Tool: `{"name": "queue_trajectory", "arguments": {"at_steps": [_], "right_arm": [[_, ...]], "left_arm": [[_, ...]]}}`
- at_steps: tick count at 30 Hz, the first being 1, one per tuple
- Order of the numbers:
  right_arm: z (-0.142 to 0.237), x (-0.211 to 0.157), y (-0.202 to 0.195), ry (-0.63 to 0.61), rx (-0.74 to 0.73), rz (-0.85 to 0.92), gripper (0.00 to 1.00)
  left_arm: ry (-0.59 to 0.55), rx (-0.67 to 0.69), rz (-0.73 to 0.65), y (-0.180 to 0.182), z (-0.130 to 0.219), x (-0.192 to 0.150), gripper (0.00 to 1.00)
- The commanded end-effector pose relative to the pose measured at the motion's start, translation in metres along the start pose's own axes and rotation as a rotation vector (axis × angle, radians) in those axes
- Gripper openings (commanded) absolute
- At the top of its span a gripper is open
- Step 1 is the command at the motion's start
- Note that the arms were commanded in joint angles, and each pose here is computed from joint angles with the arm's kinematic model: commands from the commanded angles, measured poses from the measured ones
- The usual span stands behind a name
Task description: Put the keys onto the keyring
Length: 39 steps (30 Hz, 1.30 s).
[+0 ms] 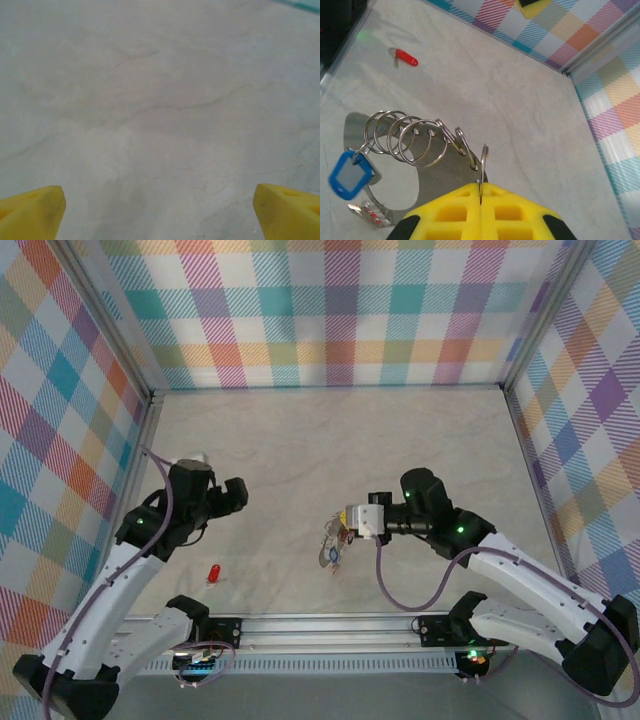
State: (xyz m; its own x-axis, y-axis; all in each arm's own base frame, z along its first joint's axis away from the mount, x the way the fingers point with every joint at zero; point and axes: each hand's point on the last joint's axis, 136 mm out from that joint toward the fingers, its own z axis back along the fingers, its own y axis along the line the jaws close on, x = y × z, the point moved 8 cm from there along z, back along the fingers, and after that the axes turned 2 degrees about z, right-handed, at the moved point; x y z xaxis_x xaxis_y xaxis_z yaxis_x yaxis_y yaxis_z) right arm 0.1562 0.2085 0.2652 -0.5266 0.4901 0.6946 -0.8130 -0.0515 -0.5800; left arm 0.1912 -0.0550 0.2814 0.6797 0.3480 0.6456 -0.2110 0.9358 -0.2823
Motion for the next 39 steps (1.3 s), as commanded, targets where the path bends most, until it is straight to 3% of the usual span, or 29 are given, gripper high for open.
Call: {"name": "queue_trajectory", "arguments": {"at_steps": [1,6,11,16,20,23,28,33,39], "right_arm": [[-0.003,0.003,0.002,-0.008,-0.037,0.223,0.00],[-0.011,0.001,0.001,-0.020,-0.075,0.314,0.00],[-0.020,0.001,-0.008,-0.022,-0.127,0.337,0.00],[-0.030,-0.003,-0.011,-0.028,-0.123,0.390,0.00],[-0.038,-0.006,-0.010,-0.027,-0.099,0.430,0.00],[-0.042,-0.010,-0.014,-0.014,-0.094,0.418,0.00],[-0.045,-0.013,-0.014,-0.003,-0.069,0.397,0.00],[-0.043,-0.010,-0.017,-0.007,-0.077,0.396,0.00],[-0.034,-0.003,-0.017,-0.026,-0.092,0.385,0.00]], "left_arm": [[0.186,0.064,0.203,0.023,-0.012,-0.025,0.96],[0.347,0.162,0.380,0.052,-0.030,-0.048,0.97],[0.408,0.147,0.528,0.064,-0.040,-0.063,0.97],[0.475,0.325,0.647,0.082,-0.048,-0.079,0.90],[0.570,0.497,0.621,0.092,-0.054,-0.084,0.91],[0.616,0.509,0.607,0.092,-0.061,-0.084,0.89],[0.596,0.556,0.592,0.096,-0.059,-0.084,0.88],[0.621,0.707,0.576,0.107,-0.062,-0.089,0.75],[0.662,0.721,0.626,0.106,-0.080,-0.091,0.69]]}}
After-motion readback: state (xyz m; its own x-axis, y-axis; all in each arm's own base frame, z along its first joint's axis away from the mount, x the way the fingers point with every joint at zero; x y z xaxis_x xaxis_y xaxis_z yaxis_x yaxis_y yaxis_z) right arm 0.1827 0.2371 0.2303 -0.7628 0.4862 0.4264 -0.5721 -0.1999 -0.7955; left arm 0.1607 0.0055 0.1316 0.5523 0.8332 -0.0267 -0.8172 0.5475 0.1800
